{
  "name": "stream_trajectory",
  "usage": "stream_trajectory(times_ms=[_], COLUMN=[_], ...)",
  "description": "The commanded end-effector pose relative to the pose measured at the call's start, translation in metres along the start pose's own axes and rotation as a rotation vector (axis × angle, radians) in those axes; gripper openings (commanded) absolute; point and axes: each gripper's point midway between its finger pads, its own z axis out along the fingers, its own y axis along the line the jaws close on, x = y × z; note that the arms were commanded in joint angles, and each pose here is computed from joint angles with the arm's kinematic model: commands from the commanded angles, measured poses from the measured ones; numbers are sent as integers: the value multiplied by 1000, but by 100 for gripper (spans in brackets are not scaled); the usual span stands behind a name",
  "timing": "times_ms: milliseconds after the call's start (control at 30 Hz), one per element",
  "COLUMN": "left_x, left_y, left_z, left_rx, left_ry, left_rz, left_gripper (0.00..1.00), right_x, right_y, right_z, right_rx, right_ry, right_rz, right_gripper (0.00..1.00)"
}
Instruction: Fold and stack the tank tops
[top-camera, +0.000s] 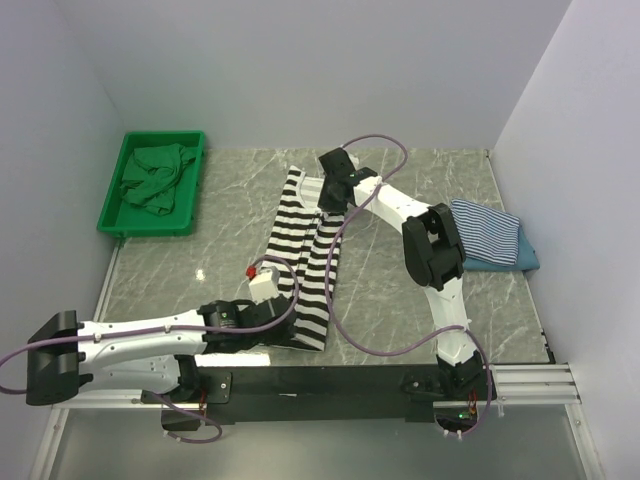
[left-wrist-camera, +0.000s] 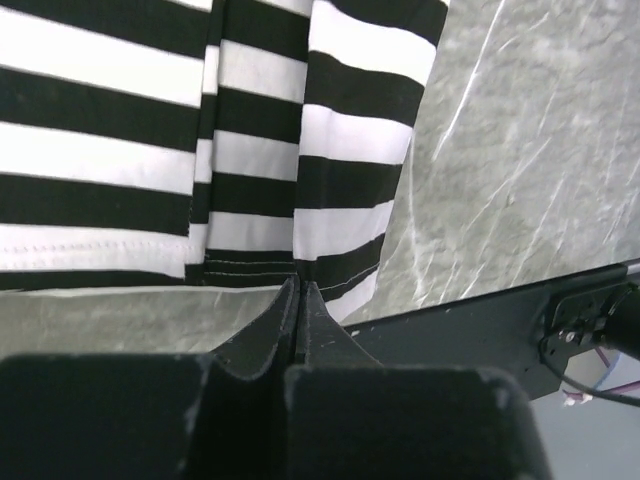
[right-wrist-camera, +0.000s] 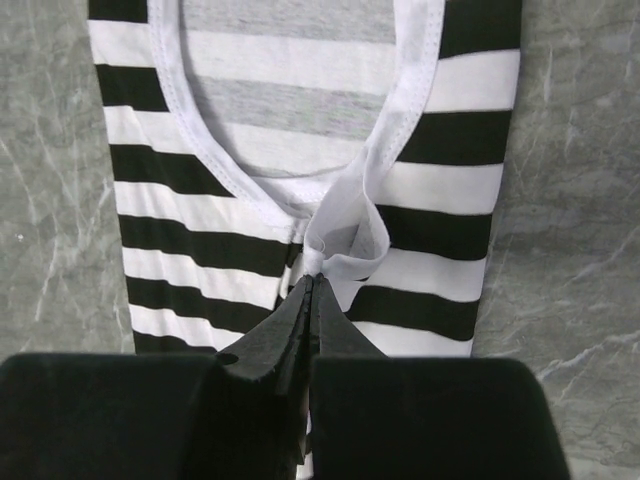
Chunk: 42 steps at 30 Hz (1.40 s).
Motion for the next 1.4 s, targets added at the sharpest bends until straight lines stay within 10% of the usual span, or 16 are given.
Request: stream_trajectory(times_ms=[0,667,900,1367], left_x=[7,30,24,-44], left_y=[15,55,54,52], left_z=[-6,-3,-5,-18], left_rx=[-41,-137,-147,-147], left_ry=[-1,33,13,-128], left_rz=[-28,-73,-77,-119], left_gripper=[0,1,35,41], right_x=[-31,-4,-8,-32], right_y=[24,43,44,44], right_z=[-18,21,11,-59], right_rx=[-80,-129,-147,-123], right_ry=[-77,-7,-35,-154], right_rz=[8,4,-11,-18], right_gripper=[0,0,49,58])
